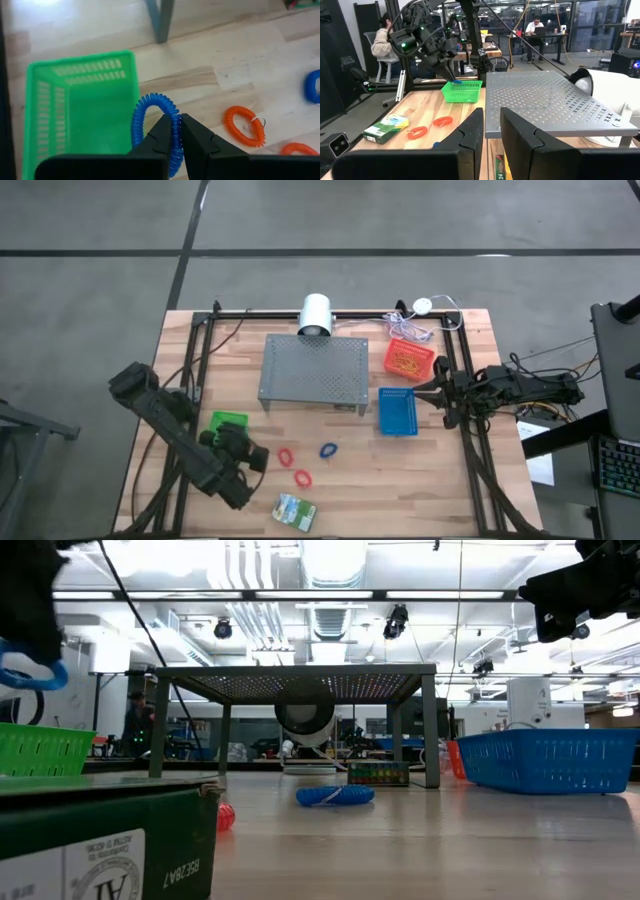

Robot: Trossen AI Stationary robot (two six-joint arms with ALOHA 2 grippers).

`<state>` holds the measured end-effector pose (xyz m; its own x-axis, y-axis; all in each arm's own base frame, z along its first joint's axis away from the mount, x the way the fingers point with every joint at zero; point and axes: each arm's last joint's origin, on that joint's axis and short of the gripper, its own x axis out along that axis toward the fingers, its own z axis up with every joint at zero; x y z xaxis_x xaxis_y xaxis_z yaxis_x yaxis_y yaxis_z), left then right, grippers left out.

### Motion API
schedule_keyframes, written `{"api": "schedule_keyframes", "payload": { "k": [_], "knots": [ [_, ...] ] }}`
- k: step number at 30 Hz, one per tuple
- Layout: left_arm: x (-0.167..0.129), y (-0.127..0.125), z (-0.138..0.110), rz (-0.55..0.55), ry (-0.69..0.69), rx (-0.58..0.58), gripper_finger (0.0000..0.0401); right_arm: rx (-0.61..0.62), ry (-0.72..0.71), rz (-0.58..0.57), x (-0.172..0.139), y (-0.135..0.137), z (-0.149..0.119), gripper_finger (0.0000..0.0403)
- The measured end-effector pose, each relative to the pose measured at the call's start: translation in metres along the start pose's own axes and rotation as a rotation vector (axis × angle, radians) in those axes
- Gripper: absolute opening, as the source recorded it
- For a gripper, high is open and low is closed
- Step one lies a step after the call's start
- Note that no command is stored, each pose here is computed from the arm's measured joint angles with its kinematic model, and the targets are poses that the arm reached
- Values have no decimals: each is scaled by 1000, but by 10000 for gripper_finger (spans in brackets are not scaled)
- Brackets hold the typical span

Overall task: Pick & Place Office Desk Supplies
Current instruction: Put the top blue spring keychain into the green bin

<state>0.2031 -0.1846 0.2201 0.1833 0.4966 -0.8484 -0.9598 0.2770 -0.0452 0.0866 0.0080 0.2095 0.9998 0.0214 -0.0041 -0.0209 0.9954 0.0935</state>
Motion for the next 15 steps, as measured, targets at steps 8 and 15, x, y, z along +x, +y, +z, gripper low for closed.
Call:
{"api": "schedule_keyframes", "payload": {
  "k": [8,15],
  "knots": [
    [-18,21,9,71,82,-131,31,3,0,0,0,0,0,63],
    [-19,40,23,59,109,-201,31,0,0,0,0,0,0,63]
  ]
}}
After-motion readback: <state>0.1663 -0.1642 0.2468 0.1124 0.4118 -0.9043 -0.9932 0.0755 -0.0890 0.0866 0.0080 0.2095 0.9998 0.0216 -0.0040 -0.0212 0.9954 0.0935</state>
